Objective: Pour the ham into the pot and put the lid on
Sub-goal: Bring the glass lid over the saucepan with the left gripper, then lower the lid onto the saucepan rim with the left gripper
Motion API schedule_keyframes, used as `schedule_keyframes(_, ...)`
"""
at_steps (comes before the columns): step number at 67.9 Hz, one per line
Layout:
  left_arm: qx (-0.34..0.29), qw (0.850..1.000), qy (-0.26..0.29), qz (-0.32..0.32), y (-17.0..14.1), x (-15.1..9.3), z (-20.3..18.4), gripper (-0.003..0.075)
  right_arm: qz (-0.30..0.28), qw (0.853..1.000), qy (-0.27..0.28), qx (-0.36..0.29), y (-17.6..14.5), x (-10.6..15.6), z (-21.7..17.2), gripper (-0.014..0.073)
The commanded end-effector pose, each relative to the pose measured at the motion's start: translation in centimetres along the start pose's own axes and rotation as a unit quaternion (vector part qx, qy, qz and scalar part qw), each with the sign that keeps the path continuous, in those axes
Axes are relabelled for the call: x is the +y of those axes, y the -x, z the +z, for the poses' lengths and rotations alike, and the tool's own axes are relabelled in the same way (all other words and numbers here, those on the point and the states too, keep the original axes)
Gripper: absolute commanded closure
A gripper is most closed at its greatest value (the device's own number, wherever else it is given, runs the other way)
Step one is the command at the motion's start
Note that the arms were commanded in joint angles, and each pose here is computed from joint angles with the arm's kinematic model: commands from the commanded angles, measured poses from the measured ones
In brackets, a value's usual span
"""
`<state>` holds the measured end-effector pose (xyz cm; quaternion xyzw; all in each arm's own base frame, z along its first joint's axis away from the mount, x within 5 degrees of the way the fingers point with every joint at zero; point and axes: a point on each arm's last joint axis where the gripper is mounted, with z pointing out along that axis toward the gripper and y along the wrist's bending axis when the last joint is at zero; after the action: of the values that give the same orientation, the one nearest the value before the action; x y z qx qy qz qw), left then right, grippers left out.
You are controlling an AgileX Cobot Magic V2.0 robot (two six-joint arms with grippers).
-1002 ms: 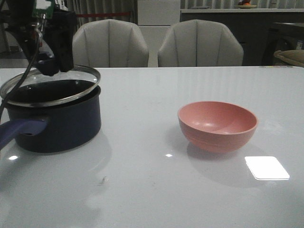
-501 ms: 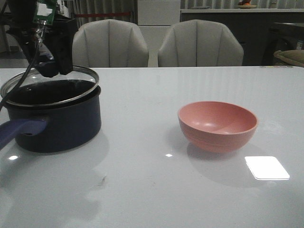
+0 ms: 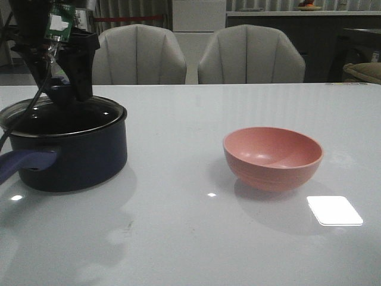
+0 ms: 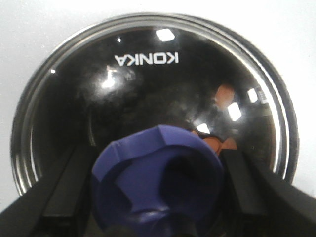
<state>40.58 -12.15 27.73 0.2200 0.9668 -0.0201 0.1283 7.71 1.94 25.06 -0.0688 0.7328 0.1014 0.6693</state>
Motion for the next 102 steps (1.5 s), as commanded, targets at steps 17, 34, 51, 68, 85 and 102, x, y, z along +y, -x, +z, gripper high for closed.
schedule_keyframes(17,-0.05,0.999,0.004,0.004,0.6,-0.3,-2.4,0.0151,-0.001,0.999,-0.005,-0.054,1.7,0.0,-0.1,0.043)
schedule_keyframes(34,-0.055,0.998,-0.021,-0.005,0.7,-0.8,-2.5,0.0151,-0.001,0.999,-0.005,-0.054,1.7,0.0,-0.1,0.043)
schedule_keyframes(51,-0.07,0.996,-0.055,-0.019,0.9,-1.4,-2.5,0.0151,-0.001,0.999,-0.005,-0.054,1.7,0.0,-0.1,0.043)
schedule_keyframes(68,-0.067,0.997,-0.039,-0.013,0.9,-1.1,-2.5,0.0151,-0.001,0.999,-0.005,-0.054,1.7,0.0,-0.1,0.043)
schedule_keyframes(85,-0.055,0.998,-0.005,-0.001,0.6,-0.5,-2.5,0.0151,-0.001,0.999,-0.005,-0.054,1.7,0.0,-0.1,0.043)
schedule_keyframes(102,-0.06,0.998,-0.002,0.0,0.8,-0.4,-2.5,0.0151,-0.001,0.999,-0.005,-0.054,1.7,0.0,-0.1,0.043)
